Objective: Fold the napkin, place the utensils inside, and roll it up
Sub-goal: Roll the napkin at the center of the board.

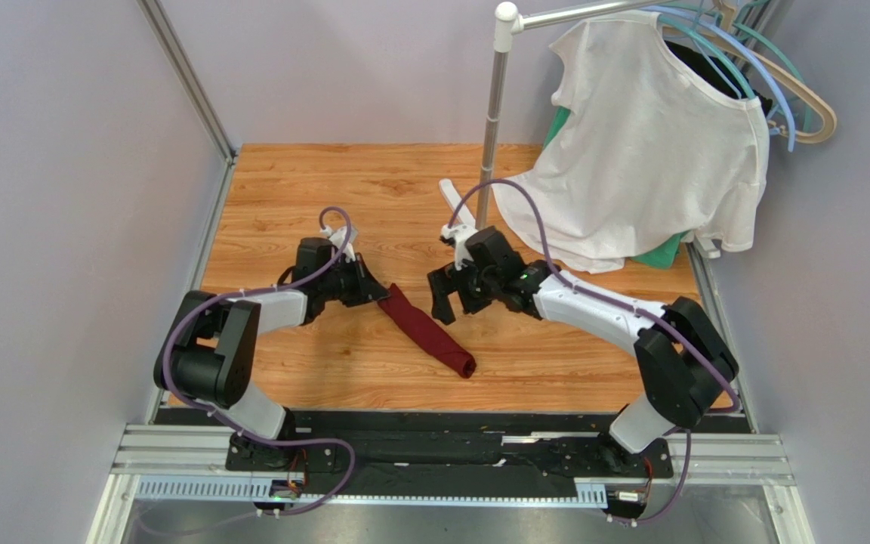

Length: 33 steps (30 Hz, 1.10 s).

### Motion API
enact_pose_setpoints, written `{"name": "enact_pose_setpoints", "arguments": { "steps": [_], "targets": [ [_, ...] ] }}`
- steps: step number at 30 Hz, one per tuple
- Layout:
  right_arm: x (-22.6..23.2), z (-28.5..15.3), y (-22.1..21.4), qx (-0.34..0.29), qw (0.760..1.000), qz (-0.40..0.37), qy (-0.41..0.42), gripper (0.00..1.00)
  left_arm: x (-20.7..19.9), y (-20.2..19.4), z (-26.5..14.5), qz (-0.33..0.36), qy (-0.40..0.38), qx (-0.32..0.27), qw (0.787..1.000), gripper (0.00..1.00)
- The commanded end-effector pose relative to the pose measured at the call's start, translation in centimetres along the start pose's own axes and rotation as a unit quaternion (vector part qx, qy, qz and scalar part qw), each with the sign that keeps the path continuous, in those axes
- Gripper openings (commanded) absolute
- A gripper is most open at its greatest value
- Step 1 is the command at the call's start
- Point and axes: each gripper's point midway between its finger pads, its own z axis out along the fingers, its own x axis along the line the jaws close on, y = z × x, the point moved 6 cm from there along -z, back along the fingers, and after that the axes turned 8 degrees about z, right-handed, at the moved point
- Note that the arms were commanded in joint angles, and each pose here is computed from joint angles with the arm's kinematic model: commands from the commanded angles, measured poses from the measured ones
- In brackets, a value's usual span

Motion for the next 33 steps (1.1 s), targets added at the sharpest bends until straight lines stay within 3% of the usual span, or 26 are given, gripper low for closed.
{"name": "enact_pose_setpoints", "arguments": {
  "steps": [1,8,15,24,27,33],
  "targets": [
    [3.6,-0.9,1.9,-0.088,0.981,-0.137,-0.102,1.00,0.1,0.3,0.2,-0.021,0.007,0.020,1.000,0.00],
    [8.3,1.0,-0.4,-0.117,0.946,-0.265,-0.148,0.96,-0.1,0.8,0.2,-0.038,0.020,0.036,0.998,0.00],
    [9.8,3.0,-3.0,-0.096,0.932,-0.318,-0.148,0.82,0.0,1.0,0.3,-0.050,0.030,0.050,0.997,0.00],
    [8.6,5.2,-4.7,-0.062,0.927,-0.332,-0.162,0.66,-0.1,1.1,0.4,-0.053,0.025,0.051,0.997,0.00],
    [8.3,5.9,-5.1,-0.051,0.926,-0.335,-0.169,0.56,-0.2,1.2,0.4,-0.053,0.024,0.050,0.997,0.00],
    [7.3,6.6,-5.2,-0.022,0.937,-0.307,-0.163,0.48,-0.3,1.2,0.3,-0.053,0.019,0.051,0.997,0.00]
  ]
}}
